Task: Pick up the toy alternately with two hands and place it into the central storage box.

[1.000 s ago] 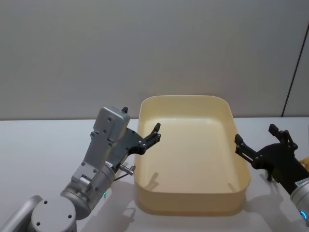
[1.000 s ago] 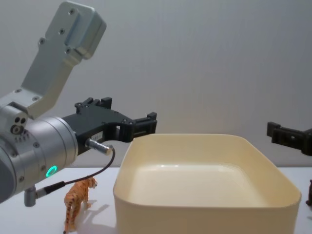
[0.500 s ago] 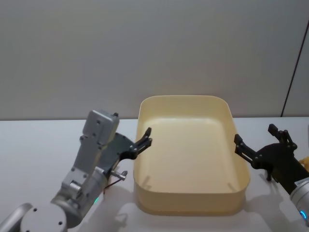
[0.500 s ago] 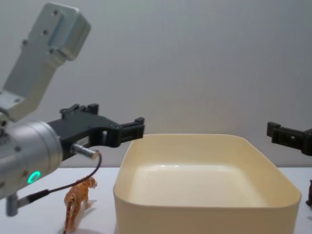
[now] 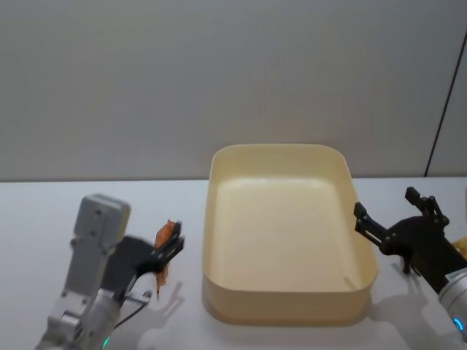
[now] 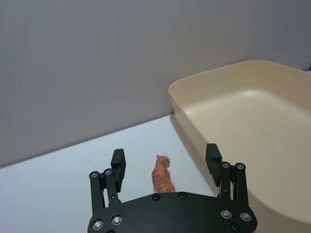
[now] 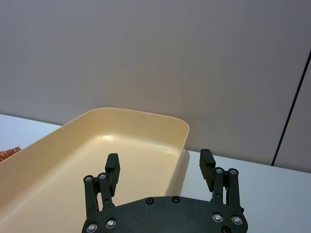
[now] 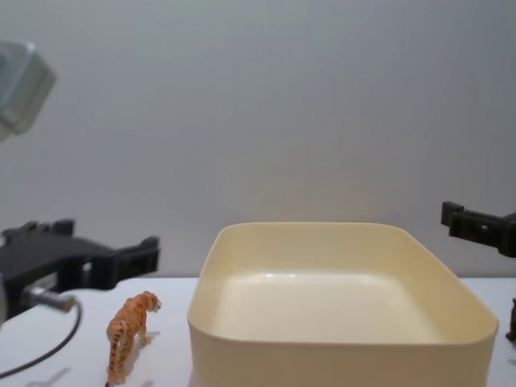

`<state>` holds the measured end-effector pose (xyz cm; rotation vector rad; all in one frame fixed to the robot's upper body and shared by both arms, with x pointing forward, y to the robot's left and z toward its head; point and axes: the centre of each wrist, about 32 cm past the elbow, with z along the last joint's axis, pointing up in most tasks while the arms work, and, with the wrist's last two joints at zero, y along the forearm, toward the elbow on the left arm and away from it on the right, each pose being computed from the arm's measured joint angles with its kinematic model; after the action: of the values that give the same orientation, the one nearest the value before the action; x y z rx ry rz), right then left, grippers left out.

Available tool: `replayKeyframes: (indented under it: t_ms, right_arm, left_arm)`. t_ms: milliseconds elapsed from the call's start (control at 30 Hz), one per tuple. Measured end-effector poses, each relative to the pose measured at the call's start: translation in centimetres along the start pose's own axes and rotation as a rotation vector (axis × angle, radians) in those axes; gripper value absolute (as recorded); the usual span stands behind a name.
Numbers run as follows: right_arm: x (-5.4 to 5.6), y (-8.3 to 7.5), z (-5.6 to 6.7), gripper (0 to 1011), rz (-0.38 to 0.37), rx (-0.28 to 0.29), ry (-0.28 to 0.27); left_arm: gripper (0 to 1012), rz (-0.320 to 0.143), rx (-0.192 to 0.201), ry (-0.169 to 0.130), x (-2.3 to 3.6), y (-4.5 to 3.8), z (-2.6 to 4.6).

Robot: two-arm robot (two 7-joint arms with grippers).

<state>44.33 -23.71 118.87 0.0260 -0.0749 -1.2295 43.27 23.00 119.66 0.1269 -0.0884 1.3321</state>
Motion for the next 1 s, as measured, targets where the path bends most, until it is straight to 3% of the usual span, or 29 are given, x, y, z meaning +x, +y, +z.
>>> replayKeyframes:
  t_ms: [167,400,667,1000]
  right_arm:
    - [0.0,0.0,0.0,1001,0.000,0.000,0.000]
    - [0.0,0.0,0.0,1001,0.000,0.000,0.000]
    - [0.0,0.0,0.0,1001,0.000,0.000,0.000]
    - [0.0,0.0,0.0,1001,0.000,0.000,0.000]
  left_arm:
    - [1002,0.026,0.062,0.007,0.54,1.55,-0.65]
    - [1002,0.028,0.128,-0.004,1.54,2.76,-1.39]
    - [1002,0.000,0.167,-0.021,2.68,3.01,-1.93]
    - [1002,-0.040,0.184,-0.037,4.04,2.33,-2.36]
